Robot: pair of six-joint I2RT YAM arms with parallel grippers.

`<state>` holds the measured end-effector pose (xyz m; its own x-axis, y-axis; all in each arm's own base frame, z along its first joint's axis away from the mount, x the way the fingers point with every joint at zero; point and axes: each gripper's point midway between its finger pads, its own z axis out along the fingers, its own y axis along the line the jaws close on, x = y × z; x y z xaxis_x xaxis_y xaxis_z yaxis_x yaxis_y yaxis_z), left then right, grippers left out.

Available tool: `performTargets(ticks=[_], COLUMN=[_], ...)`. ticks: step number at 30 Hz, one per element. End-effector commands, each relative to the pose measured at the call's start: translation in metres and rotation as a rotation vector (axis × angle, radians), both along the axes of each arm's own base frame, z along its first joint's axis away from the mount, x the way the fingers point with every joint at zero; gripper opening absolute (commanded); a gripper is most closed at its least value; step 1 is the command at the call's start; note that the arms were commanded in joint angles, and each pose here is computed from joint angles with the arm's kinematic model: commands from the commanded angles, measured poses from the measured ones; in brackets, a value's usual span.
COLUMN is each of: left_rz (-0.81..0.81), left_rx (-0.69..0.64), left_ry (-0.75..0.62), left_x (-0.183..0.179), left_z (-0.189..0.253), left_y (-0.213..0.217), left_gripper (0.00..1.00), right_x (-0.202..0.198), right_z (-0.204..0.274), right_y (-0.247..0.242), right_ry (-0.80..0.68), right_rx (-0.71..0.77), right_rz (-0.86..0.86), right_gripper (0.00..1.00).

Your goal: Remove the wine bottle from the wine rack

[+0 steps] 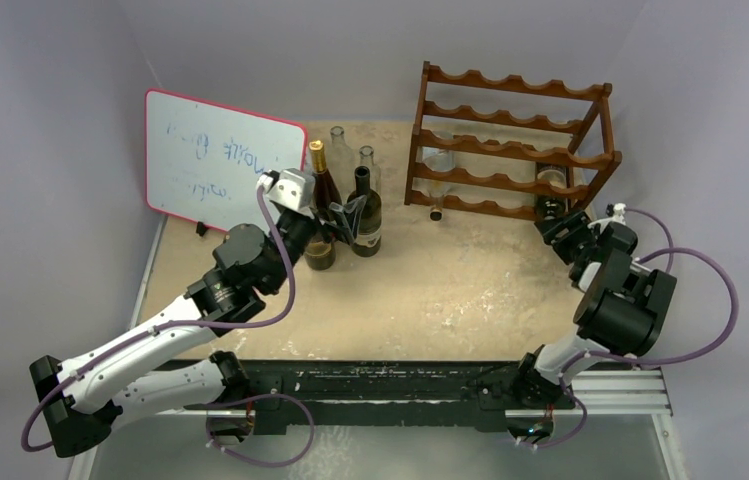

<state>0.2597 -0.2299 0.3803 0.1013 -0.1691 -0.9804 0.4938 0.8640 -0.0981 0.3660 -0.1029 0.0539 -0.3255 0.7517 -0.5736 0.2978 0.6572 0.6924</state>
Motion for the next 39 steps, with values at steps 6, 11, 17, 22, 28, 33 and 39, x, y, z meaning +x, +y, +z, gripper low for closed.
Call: performTargets(ticks=[6, 11, 17, 22, 28, 33, 39], left_rz=[-0.004, -0.003, -0.005, -0.012, -0.018, -0.020, -0.023], left_rx=[-0.032, -0.028, -0.025, -0.032, -0.037, -0.038, -0.039], left_ry=[-0.036, -0.036, -0.037, -0.042, -0.041, -0.041, -0.039], left_x=[-0.001, -0.001, -0.001, -0.003, -0.003, -0.003, -0.004], left_z=[0.013, 0.013, 0.012, 0.015, 0.015, 0.015, 0.015], left_y=[0.001, 0.001, 0.000, 0.001, 0.000, 0.000, -0.001], left_gripper=[1.00, 1.00, 1.00, 1.00, 1.00, 1.00, 1.00], right_x=[0.026, 0.027, 0.016, -0.004, -0.028, -0.056, -0.085], right_z=[0.027, 0.027, 0.030, 0.029, 0.040, 0.046, 0.073], right_y=[-0.004, -0.001, 0.001, 0.004, 0.008, 0.012, 0.007], right_ry=[-0.123, -0.143, -0.121, -0.077, -0.055, 0.036, 0.069], right_rx=[-0.012, -0.001, -0.009, -0.041, -0.069, -0.087, -0.142], right_rz=[0.058, 0.070, 0.038, 0.009, -0.034, -0.090, -0.203], right_gripper=[0.61, 0.50, 0.20, 0.17, 0.08, 0.00, 0.00])
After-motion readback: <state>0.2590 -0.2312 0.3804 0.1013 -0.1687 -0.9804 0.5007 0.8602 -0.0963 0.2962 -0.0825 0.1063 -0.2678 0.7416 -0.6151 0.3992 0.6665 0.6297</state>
